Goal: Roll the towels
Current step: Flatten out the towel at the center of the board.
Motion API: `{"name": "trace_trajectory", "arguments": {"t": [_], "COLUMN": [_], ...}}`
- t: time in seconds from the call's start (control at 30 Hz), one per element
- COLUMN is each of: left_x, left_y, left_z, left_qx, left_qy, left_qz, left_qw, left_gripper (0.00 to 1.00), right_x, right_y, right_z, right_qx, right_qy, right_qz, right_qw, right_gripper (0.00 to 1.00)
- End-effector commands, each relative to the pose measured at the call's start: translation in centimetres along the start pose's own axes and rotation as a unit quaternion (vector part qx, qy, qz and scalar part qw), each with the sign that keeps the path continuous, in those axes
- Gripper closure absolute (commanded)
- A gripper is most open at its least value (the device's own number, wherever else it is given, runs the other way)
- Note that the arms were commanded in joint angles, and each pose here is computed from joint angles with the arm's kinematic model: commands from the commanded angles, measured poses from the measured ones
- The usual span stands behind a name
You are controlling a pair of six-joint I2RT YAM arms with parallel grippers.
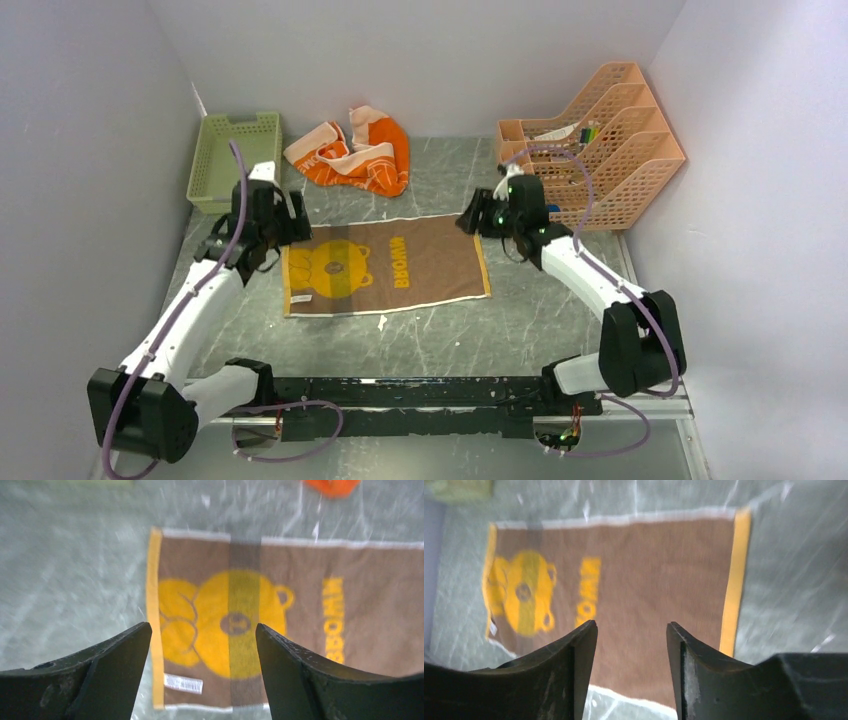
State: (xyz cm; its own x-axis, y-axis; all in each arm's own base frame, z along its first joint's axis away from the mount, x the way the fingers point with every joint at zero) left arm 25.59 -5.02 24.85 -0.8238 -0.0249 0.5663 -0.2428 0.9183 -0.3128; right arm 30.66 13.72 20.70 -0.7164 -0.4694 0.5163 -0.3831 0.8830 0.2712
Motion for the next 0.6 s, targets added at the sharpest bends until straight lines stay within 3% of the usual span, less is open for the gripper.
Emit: {"name": "trace_trajectory", "arguments": {"t": [0.0, 0.07, 0.23, 0.47, 0.53, 0.57], "left_x": [-0.3, -0.5, -1.2, -3.4, -3.6, -3.6], "left_y": [1.0, 1.8, 3.3, 5.1, 6.1, 6.5], "left_z": [5.7, 7.6, 9.9, 13.5, 14.8, 15.4], "left_qx": [0.067, 0.088, 0.119, 0.137, 0.167, 0.18], "left_qy": [0.077, 0.08, 0.073, 0.108, 0.107, 0.106], "left_qz": [0.048, 0.049, 0.02, -0.04, -0.081, -0.092], "left_qw": [0.994, 0.992, 0.99, 0.984, 0.977, 0.974], "left_gripper": [0.15, 0.3, 0.64, 0.74, 0.9, 0.93], "right_x": [-0.2, 0.0, 0.0, 0.4, 0.6, 0.7], "right_y": [0.9, 0.8, 0.1, -1.7, -2.2, -2.3], "right_z": [7.5, 9.4, 12.6, 16.5, 17.1, 17.3], "right_qx": [-0.034, -0.04, -0.051, -0.103, -0.116, -0.117], "right_qy": [0.073, 0.093, 0.128, 0.192, 0.194, 0.196], "right_qz": [-0.035, -0.037, -0.026, 0.029, 0.04, 0.045], "right_qw": [0.996, 0.994, 0.99, 0.976, 0.973, 0.973], "right_gripper": [0.53, 0.69, 0.89, 0.91, 0.91, 0.91]}}
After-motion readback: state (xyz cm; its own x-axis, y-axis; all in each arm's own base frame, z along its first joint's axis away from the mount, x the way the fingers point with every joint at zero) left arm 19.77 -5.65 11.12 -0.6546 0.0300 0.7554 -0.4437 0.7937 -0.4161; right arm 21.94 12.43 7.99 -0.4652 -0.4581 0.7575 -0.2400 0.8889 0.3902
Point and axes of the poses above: each gripper's point midway between its finger pads, its own x axis back along the fingers, its own y axis along the line the jaws close on, z = x × y, the point moved 9 cm from there along x, back along the fingers, and after that the axes turned 13 degrees about x, right-handed, at the moved point
